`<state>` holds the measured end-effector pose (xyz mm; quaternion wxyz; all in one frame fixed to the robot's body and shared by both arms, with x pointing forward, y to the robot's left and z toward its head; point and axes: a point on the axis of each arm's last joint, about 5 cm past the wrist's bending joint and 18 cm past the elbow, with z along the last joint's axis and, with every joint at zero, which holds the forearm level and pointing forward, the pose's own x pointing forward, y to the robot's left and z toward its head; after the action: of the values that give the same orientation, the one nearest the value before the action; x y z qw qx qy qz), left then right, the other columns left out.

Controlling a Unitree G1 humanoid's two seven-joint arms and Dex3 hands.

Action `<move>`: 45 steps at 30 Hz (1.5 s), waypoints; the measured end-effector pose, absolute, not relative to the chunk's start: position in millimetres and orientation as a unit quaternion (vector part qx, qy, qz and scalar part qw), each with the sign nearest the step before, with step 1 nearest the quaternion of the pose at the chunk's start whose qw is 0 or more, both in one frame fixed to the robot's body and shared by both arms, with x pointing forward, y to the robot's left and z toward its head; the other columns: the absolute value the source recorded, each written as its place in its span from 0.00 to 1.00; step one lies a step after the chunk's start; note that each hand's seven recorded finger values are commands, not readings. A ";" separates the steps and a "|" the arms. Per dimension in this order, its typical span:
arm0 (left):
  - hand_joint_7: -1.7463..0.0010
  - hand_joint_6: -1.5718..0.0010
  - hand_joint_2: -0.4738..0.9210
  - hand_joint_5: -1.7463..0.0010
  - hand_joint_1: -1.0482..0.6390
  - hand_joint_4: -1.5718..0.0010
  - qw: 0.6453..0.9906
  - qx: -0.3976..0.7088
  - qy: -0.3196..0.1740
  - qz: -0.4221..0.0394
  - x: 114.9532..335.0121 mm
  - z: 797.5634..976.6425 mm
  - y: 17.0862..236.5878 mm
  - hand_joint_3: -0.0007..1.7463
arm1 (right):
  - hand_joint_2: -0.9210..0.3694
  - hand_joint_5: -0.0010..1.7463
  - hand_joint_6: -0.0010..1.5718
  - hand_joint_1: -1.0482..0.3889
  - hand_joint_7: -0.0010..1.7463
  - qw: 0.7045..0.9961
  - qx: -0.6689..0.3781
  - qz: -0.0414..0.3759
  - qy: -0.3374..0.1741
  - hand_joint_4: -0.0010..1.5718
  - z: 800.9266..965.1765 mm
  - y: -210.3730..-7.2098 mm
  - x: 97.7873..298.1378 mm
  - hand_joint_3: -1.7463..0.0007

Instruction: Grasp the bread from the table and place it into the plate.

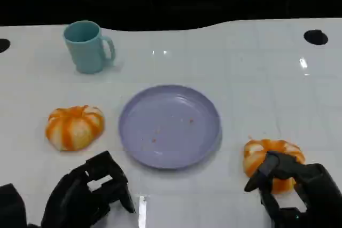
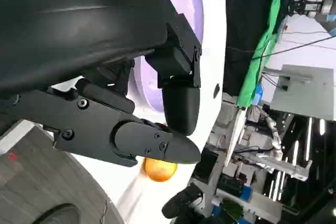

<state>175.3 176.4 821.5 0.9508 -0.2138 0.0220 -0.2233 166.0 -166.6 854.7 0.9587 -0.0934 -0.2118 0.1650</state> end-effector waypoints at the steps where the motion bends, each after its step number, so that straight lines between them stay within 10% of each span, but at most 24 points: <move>1: 0.19 0.58 1.00 0.00 0.25 0.56 0.951 -0.214 0.022 -0.223 175.4 821.5 176.4 0.05 | 0.39 1.00 0.49 0.55 0.80 0.959 -0.093 0.165 -0.212 0.53 854.8 -166.5 166.2 0.25; 26: 0.19 0.58 1.00 0.00 0.26 0.56 0.950 -0.214 0.021 -0.228 177.0 820.2 176.3 0.05 | 0.40 0.98 0.50 0.56 0.76 0.959 -0.091 0.166 -0.212 0.52 853.5 -166.6 167.6 0.24; 29: 0.19 0.58 1.00 0.00 0.26 0.56 0.950 -0.214 0.020 -0.228 177.2 820.6 176.3 0.05 | 0.38 0.93 0.51 0.56 0.68 0.959 -0.087 0.161 -0.218 0.52 853.9 -165.6 167.5 0.27; 34: 0.20 0.59 1.00 0.00 0.26 0.57 0.950 -0.214 0.019 -0.228 177.2 820.8 176.4 0.05 | 0.04 0.65 0.48 0.49 0.36 0.955 -0.090 0.153 -0.238 0.40 860.9 -166.1 170.1 0.75; 45: 0.19 0.58 1.00 0.00 0.25 0.56 0.950 -0.215 0.019 -0.228 176.7 820.7 177.0 0.04 | 0.00 0.25 0.31 0.37 0.09 0.917 -0.255 0.180 -0.247 0.23 891.3 -183.4 178.8 0.90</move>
<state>176.7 177.0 820.7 0.9496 -0.2145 0.0186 -0.2276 178.8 -183.4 891.3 0.9174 -0.2546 -0.2475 0.1796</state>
